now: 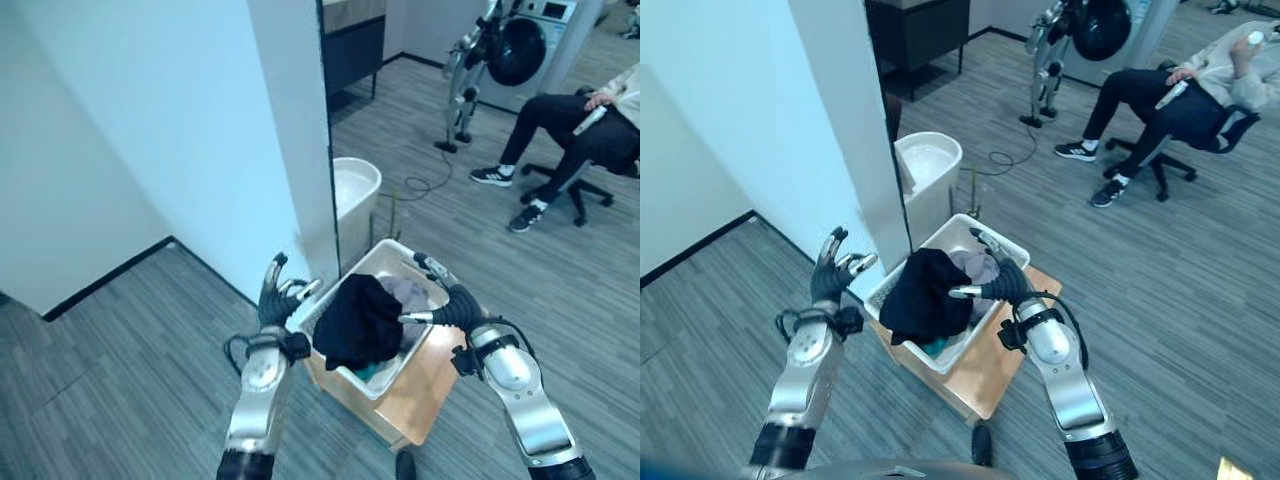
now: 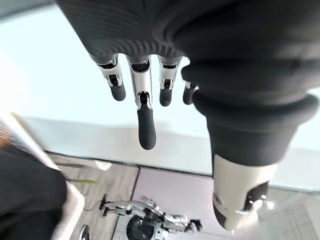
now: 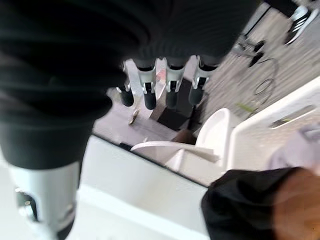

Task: Pick up bed clothes into laundry basket.

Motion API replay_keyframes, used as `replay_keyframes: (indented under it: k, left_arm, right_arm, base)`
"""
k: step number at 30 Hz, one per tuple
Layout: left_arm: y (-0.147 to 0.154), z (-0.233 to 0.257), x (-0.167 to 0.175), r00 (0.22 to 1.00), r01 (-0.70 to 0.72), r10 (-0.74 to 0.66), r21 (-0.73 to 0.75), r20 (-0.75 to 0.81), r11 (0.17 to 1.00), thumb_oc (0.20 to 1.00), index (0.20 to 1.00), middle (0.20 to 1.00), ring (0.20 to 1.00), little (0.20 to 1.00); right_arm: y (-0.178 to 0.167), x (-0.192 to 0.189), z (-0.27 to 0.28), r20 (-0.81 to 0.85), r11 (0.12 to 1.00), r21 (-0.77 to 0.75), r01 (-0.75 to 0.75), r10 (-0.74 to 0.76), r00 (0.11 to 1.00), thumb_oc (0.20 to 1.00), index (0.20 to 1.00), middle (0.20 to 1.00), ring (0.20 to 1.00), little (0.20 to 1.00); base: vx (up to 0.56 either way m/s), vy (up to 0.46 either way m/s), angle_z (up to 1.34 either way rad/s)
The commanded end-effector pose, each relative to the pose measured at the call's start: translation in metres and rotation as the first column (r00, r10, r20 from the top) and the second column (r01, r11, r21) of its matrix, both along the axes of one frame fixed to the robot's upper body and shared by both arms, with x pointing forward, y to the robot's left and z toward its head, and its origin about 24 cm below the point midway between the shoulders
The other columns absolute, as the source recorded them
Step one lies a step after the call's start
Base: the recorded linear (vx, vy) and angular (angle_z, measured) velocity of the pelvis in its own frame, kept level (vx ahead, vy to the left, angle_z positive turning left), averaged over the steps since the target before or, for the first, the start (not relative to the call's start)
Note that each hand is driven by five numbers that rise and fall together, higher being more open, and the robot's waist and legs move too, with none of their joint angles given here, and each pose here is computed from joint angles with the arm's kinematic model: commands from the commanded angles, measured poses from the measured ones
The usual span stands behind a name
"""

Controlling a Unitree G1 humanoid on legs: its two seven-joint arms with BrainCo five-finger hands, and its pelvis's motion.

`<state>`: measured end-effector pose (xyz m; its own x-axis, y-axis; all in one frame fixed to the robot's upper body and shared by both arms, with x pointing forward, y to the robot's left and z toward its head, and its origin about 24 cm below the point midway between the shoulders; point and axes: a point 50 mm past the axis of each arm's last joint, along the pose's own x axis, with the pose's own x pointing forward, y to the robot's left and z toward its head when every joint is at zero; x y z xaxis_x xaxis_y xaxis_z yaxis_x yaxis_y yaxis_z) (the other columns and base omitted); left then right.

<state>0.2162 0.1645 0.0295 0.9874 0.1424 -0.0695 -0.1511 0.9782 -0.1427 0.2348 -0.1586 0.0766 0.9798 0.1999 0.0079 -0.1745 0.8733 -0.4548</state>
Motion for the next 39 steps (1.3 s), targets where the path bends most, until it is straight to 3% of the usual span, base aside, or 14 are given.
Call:
replay_keyframes:
  k: [1,4,5,15,21,28,39]
  left_arm:
    - [0.001,0.015,0.011,0.994,0.034,-0.035,0.013,0.103,0.999,1.000,1.000,1.000,1.000,1.000]
    - [0.012,0.002,-0.007,0.998,-0.011,0.006,0.069,0.068,0.998,1.000,1.000,1.000,1.000,1.000]
    - [-0.044,-0.033,0.029,0.996,0.015,-0.026,-0.123,-0.085,0.992,1.000,1.000,1.000,1.000,1.000]
    - [-0.052,-0.028,0.028,0.989,0.122,-0.123,-0.023,-0.075,0.992,1.000,1.000,1.000,1.000,1.000]
    - [-0.037,-0.013,0.035,0.995,0.102,-0.100,0.108,-0.025,0.989,1.000,1.000,1.000,1.000,1.000]
    - [-0.018,-0.019,0.034,0.996,0.012,0.004,0.172,-0.091,0.985,1.000,1.000,1.000,1.000,1.000]
    - [-0.018,-0.014,0.035,0.998,0.016,-0.004,0.173,-0.068,0.985,1.000,1.000,1.000,1.000,1.000]
  right_arm:
    - [-0.014,0.000,0.013,0.100,0.996,0.055,0.076,-0.081,0.992,1.000,1.000,1.000,1.000,1.000]
    - [-0.018,-0.007,0.006,0.089,0.989,0.090,0.113,-0.121,0.989,1.000,1.000,1.000,1.000,1.000]
    - [-0.018,0.002,-0.036,-0.132,0.943,0.280,0.182,-0.150,0.980,1.000,1.000,1.000,1.000,1.000]
    - [-0.011,0.000,-0.045,-0.172,0.923,0.313,0.221,-0.174,0.970,1.000,1.000,1.000,1.000,1.000]
    - [-0.016,-0.002,-0.038,-0.146,0.936,0.271,0.224,-0.190,0.971,1.000,1.000,1.000,1.000,1.000]
    - [-0.019,-0.004,-0.021,-0.094,0.944,0.245,0.219,-0.202,0.975,1.000,1.000,1.000,1.000,1.000]
    - [-0.019,-0.006,-0.011,-0.080,0.947,0.241,0.211,-0.197,0.977,1.000,1.000,1.000,1.000,1.000]
  base:
    - [0.01,0.043,0.28]
    - [0.02,0.033,0.17]
    - [0.00,0.000,0.00]
    - [-0.05,-0.015,0.07]
    - [-0.03,0.011,0.03]
    - [0.00,0.000,0.00]
    - [0.00,0.000,0.00]
